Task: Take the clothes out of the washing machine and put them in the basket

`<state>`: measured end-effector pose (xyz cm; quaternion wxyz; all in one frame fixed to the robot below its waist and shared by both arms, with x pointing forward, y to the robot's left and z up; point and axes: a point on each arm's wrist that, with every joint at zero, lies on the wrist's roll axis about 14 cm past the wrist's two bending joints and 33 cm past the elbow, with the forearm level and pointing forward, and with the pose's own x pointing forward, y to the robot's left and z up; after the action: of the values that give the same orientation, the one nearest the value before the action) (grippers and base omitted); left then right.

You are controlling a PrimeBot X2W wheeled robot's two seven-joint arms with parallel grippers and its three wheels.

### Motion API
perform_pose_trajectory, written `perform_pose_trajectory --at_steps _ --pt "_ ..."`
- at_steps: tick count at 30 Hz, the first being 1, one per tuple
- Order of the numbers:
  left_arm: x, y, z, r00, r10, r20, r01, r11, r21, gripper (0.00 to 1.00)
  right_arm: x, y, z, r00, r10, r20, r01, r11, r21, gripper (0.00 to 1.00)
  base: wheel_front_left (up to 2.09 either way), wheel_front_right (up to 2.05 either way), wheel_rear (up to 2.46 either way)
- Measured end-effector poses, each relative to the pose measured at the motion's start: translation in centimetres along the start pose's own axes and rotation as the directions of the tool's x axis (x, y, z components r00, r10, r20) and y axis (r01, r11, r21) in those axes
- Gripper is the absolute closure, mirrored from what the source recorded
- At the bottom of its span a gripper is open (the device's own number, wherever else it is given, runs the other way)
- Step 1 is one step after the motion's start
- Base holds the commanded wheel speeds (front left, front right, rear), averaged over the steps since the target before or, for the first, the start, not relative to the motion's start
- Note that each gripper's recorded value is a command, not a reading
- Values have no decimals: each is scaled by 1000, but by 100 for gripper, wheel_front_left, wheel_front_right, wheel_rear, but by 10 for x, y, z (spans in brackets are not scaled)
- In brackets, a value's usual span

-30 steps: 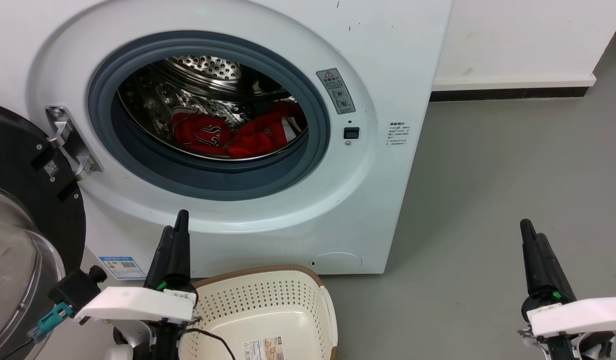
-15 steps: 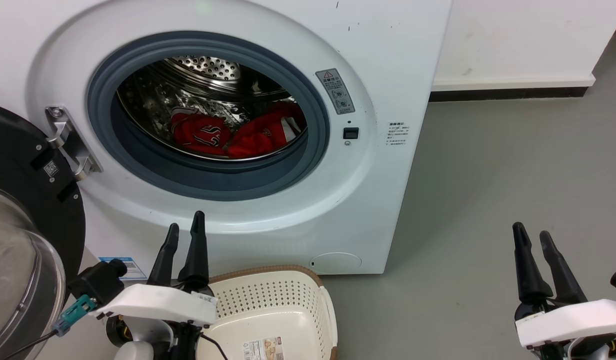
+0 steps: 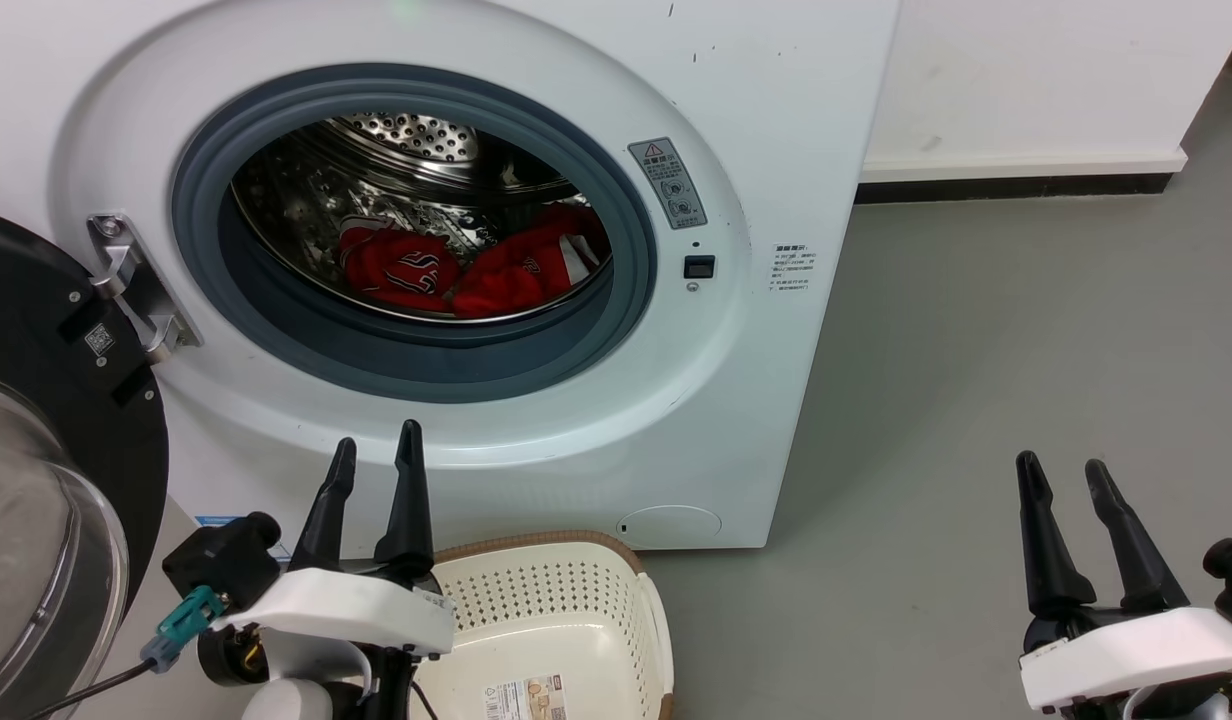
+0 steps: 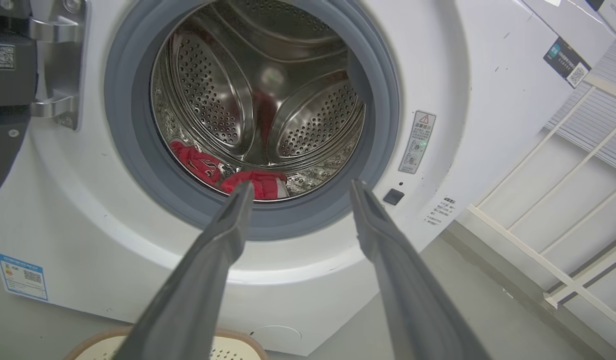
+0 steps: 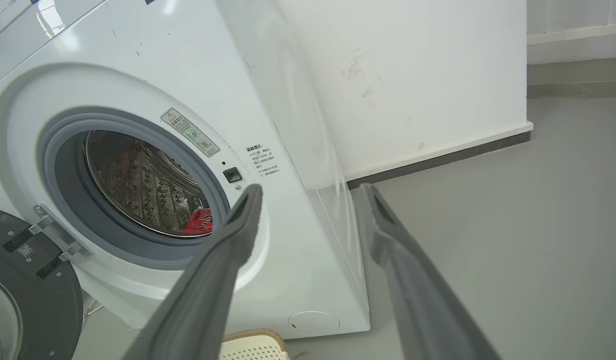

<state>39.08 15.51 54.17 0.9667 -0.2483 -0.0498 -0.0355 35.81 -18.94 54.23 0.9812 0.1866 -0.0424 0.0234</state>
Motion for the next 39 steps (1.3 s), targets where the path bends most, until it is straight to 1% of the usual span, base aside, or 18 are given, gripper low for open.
perform_pose_trajectory --at_steps 5,6,7,15,21,28,39 --pt "0 -4 3 1000 -14 18 13 998 64 0 -1 1 2 1000 5 0 -5 998 -60 0 0 0 0" --pt "0 -5 4 1000 -21 21 19 996 87 0 -1 2 3 1000 8 1 -8 996 -86 0 0 0 0" --pt "0 -5 4 1000 -21 21 19 996 87 0 -1 2 3 1000 8 1 -8 996 -86 0 0 0 0" --pt "-1 -10 11 998 -43 50 33 983 179 0 -3 2 6 1000 9 5 -8 986 -166 0 0 0 0" --pt "-2 -12 14 996 -56 64 38 969 246 0 -4 3 9 1000 12 5 -10 975 -220 0 0 0 0" --pt "-4 -6 17 996 -51 77 24 947 321 0 -6 3 8 1000 11 -3 -12 957 -288 0 0 0 0" --pt "-10 -3 14 996 -56 76 21 915 403 0 -10 0 3 1000 0 -24 -9 931 -366 0 0 0 0"
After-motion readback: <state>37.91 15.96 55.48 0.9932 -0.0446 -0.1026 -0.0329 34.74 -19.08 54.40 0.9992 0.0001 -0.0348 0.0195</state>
